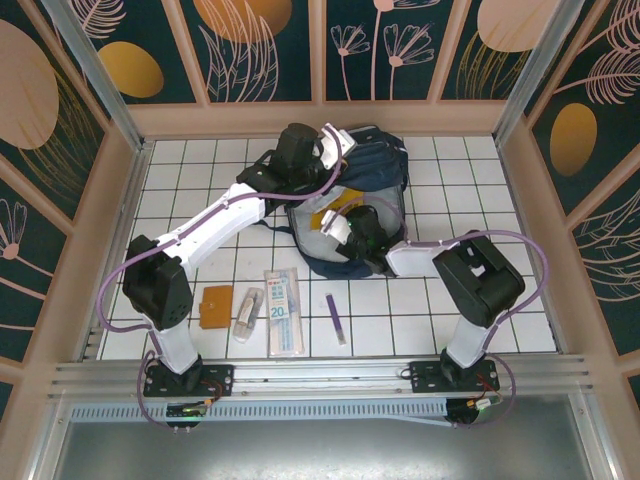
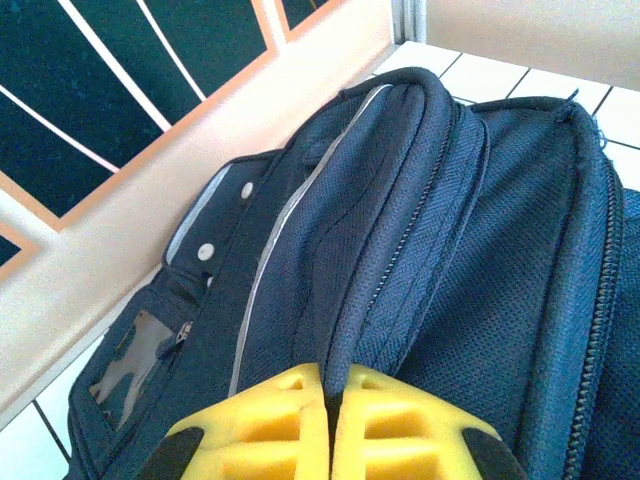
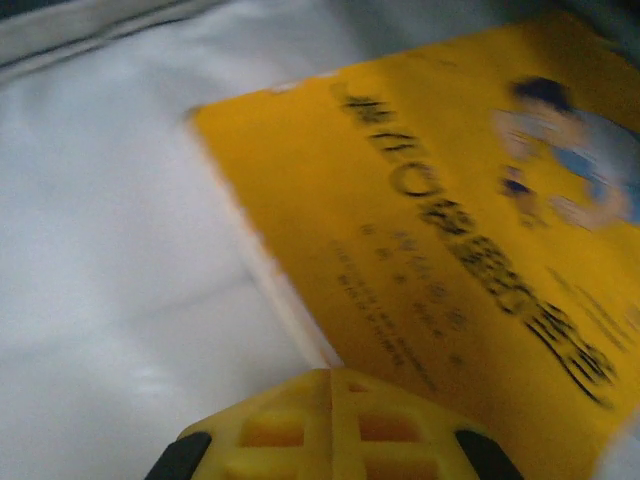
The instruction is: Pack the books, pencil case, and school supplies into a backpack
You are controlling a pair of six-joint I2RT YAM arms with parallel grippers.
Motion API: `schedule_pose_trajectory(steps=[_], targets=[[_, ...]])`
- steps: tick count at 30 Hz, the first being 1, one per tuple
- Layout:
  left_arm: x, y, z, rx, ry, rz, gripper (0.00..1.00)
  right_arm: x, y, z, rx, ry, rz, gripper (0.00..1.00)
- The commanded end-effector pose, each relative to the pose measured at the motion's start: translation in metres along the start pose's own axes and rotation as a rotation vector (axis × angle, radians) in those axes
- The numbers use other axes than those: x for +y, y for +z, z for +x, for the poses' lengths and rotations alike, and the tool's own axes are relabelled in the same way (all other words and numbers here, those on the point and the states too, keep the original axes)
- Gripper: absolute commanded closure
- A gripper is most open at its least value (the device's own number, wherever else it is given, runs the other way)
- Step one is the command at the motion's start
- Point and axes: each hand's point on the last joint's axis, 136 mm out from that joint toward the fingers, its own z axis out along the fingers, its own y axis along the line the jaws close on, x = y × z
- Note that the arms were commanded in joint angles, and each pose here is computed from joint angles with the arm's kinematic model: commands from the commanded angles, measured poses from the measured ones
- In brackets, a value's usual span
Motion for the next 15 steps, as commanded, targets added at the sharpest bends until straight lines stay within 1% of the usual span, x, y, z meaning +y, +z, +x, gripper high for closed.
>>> schedule_pose_trajectory(steps=[1,3,5,8,10,13,15], targets=[[0.002,-0.028,-0.055,-0.189,0.019,0.001,1.0,-0.063,0.0,0.001,0.0,0.163,0.292,0.99],[0.001,-0.028,-0.054,-0.188,0.022,0.009,1.0,-0.081,0.002,0.01,0.004,0.262,0.353,0.99],[-0.001,-0.028,-0.053,-0.19,0.019,0.016,1.0,-0.091,0.007,0.018,0.009,0.351,0.347,1.0],[-0.002,-0.028,-0.051,-0.192,0.015,0.016,1.0,-0.094,0.009,0.009,-0.018,0.368,0.33,0.98],[-0.001,-0.028,-0.051,-0.193,0.012,0.013,1.0,-0.089,0.005,-0.002,-0.045,0.394,0.271,0.94],[0.002,-0.026,-0.048,-0.189,0.009,-0.004,1.0,-0.071,-0.019,-0.022,-0.155,0.432,0.133,0.87],[0.004,-0.022,-0.043,-0.177,0.006,-0.023,0.88,-0.048,-0.046,-0.038,-0.261,0.416,-0.01,0.82]])
